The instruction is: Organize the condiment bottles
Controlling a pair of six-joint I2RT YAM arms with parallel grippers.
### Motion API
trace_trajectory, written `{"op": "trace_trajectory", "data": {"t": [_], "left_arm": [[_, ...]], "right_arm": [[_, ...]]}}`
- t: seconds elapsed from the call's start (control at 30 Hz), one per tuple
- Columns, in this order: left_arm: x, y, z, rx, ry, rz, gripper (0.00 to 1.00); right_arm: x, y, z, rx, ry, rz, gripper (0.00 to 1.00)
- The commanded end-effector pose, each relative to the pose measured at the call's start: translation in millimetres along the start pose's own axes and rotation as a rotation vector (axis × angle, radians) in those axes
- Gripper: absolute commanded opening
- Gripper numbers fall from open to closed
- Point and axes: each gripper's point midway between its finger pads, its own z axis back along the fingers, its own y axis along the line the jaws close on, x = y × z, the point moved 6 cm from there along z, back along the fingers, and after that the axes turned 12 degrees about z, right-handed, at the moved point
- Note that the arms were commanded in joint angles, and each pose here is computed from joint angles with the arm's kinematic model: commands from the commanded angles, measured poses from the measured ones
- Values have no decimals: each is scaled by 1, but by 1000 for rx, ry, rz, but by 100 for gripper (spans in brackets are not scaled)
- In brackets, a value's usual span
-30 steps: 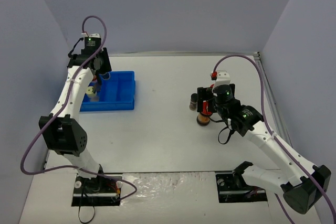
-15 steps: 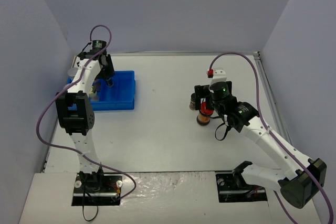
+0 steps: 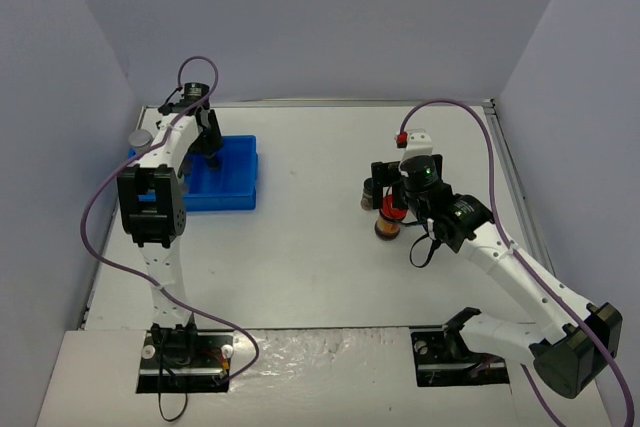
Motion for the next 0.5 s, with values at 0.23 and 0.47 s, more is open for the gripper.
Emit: {"op": "trace_trajectory", "data": {"t": [0.23, 0.47], "left_arm": [[30, -6, 31, -37, -107, 36, 76], [32, -15, 76, -116, -116, 55, 91]], "right_arm": [[18, -3, 5, -4, -82, -44, 100], [22, -3, 9, 4, -97, -53, 100]]}}
